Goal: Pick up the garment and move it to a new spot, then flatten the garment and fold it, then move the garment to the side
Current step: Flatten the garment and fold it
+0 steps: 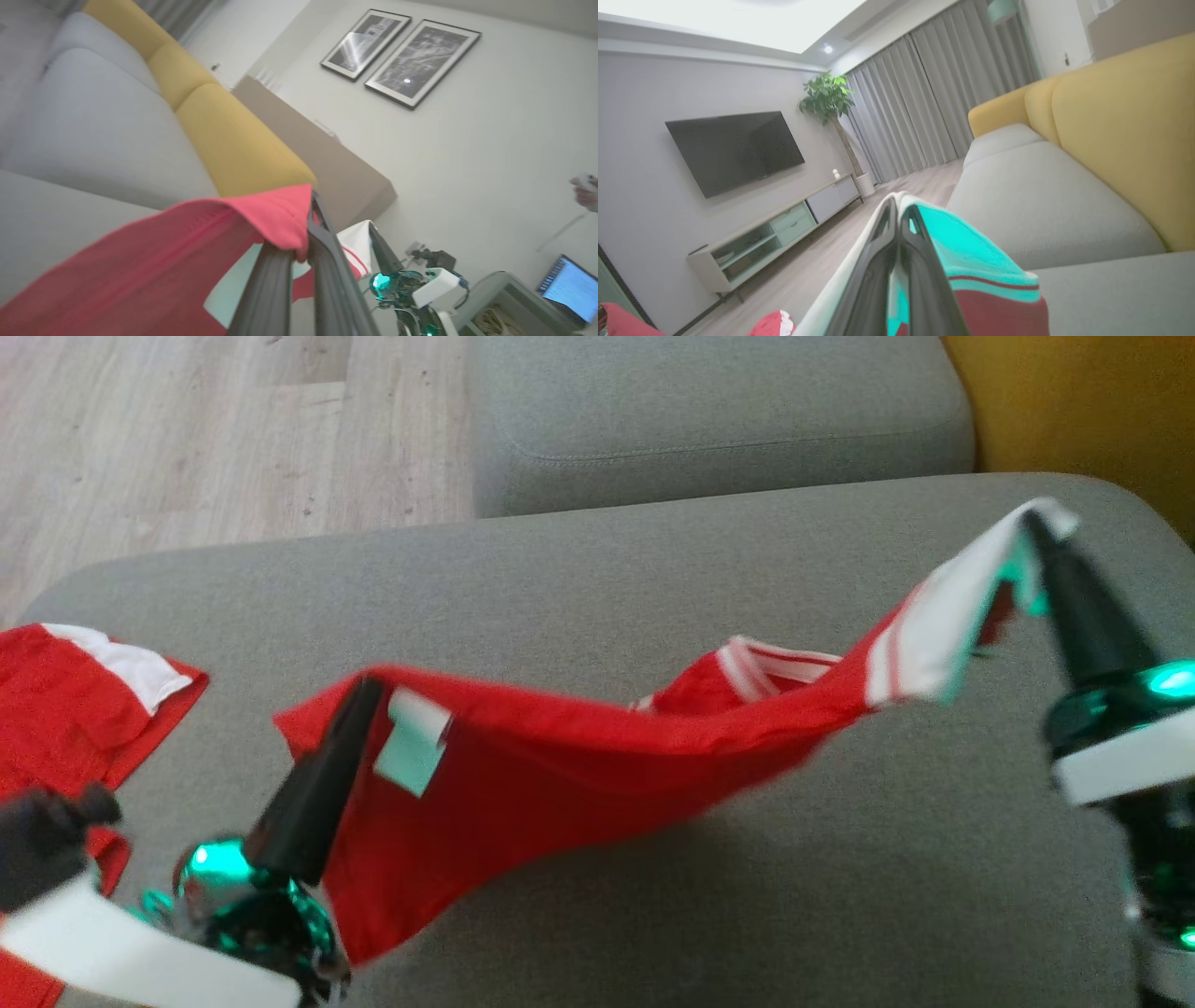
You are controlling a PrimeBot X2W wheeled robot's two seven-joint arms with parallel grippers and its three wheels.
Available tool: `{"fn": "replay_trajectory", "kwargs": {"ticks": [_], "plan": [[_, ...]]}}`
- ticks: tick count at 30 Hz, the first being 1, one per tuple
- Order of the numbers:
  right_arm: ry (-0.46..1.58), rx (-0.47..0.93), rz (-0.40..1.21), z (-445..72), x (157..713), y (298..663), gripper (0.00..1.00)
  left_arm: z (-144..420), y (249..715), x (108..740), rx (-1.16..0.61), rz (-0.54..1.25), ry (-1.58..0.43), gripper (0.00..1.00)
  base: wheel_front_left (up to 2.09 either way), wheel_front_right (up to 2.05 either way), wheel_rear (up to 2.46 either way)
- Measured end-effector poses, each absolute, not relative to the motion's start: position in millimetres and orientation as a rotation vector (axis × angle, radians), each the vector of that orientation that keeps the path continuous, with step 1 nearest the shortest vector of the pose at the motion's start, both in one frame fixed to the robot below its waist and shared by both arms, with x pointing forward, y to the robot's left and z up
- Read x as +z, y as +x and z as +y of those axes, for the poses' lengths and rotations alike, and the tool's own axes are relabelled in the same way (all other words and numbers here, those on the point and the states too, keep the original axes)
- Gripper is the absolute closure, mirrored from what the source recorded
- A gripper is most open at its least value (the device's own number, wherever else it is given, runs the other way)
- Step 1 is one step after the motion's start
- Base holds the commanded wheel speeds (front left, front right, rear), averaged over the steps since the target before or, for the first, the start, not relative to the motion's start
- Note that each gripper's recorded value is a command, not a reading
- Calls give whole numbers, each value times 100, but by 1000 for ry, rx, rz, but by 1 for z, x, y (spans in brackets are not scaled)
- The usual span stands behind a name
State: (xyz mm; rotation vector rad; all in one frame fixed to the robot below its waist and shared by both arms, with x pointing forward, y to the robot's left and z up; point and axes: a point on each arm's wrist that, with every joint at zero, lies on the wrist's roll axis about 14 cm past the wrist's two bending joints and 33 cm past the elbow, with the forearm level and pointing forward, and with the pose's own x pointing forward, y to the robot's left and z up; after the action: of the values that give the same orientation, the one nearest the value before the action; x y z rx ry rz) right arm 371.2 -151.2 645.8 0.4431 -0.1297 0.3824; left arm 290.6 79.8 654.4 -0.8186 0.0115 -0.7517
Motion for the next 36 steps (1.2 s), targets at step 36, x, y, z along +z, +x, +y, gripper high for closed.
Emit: {"fn": "replay_trajectory", "kwargs": {"ticks": [36], "plan": [[302,193,-443,-189,780,628,100,54,646,716,-580,-234,-327,100,0,0,0]]}}
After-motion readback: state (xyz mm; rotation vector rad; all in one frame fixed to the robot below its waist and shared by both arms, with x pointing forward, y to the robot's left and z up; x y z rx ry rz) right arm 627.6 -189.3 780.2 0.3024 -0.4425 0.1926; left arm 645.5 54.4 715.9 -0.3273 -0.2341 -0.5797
